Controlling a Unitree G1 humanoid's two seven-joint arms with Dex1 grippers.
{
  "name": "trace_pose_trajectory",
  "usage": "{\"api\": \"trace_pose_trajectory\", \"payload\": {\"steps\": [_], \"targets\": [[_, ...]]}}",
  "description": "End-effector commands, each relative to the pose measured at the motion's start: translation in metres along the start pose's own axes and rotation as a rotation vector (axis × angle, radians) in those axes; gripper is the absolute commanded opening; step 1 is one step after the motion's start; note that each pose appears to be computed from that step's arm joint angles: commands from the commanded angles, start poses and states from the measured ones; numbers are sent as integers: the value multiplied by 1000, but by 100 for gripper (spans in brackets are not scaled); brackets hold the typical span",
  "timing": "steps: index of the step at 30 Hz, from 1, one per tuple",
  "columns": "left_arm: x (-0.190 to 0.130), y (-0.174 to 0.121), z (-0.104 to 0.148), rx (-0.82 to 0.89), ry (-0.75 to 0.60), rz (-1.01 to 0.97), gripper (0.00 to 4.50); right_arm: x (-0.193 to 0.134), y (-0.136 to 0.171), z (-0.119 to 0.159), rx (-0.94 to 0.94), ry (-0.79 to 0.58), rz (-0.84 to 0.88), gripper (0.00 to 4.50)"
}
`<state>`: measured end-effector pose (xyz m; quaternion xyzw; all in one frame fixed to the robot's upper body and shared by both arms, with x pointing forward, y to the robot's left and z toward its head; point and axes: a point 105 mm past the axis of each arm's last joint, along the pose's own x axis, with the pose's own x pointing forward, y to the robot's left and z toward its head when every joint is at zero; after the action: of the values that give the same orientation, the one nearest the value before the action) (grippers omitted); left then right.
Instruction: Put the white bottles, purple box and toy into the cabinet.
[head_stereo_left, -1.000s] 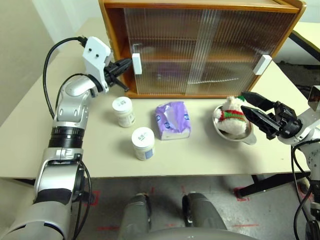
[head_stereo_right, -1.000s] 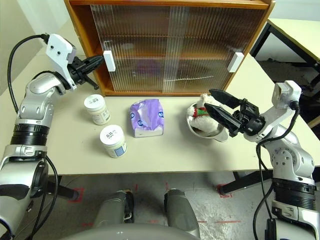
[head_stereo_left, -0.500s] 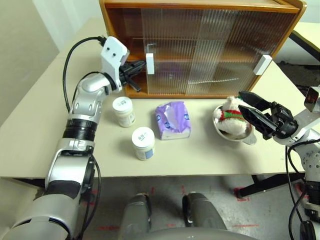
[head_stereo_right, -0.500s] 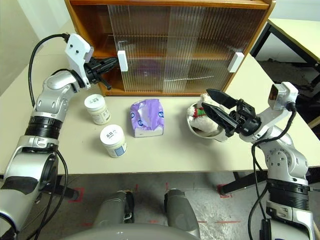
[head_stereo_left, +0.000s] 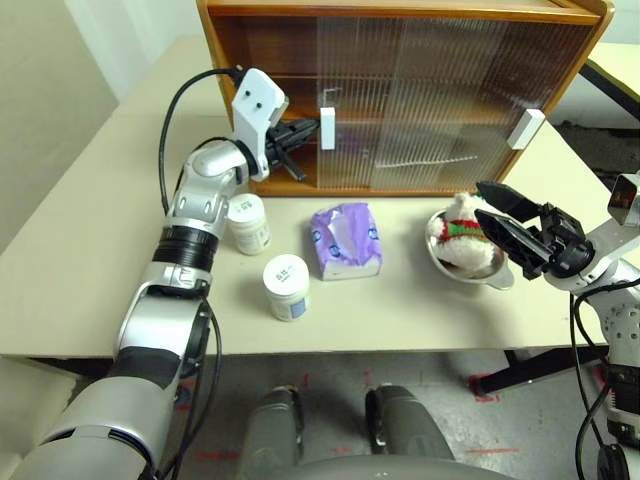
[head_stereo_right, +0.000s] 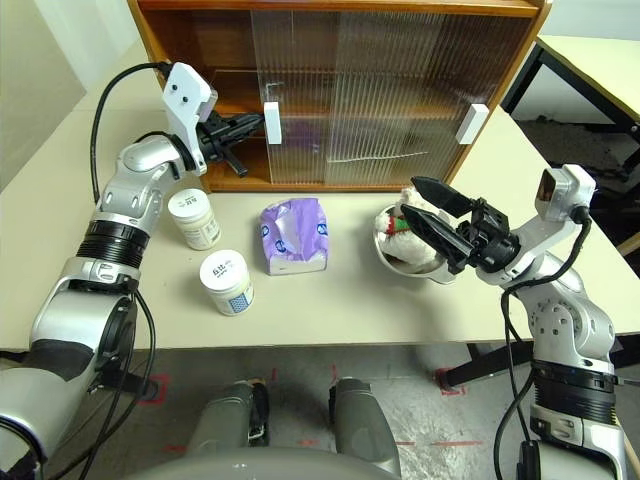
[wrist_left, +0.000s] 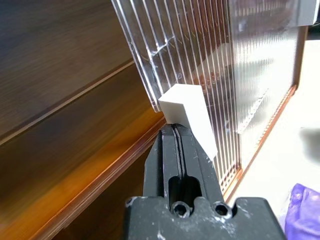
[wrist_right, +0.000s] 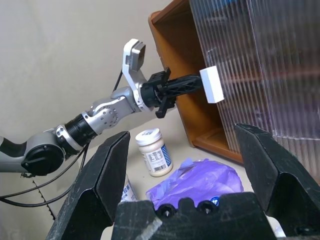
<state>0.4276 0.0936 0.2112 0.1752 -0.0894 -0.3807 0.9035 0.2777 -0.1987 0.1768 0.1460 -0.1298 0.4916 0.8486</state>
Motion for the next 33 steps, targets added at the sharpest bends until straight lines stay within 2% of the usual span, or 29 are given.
{"api": "trace_pose_trajectory", "payload": {"steps": [1, 12, 17, 24, 28, 33], "targets": [[10, -8, 0, 11, 2, -37, 5, 1, 3, 3, -8, -14, 7, 450], [23, -18, 10, 17, -32, -74, 5, 6, 3, -1, -1, -29, 14, 450], [36, -33, 18, 46, -54, -129, 5, 5, 3, 0, 0, -45, 14, 450], [46, -42, 15, 27, -60, -145, 5, -5, 9, -5, 29, -34, -4, 450], [46, -37, 20, 37, -78, -135, 5, -7, 9, -2, 24, -46, -10, 450], [29, -25, 22, 29, -118, -112, 5, -4, 7, -4, 25, -53, -11, 450]]}}
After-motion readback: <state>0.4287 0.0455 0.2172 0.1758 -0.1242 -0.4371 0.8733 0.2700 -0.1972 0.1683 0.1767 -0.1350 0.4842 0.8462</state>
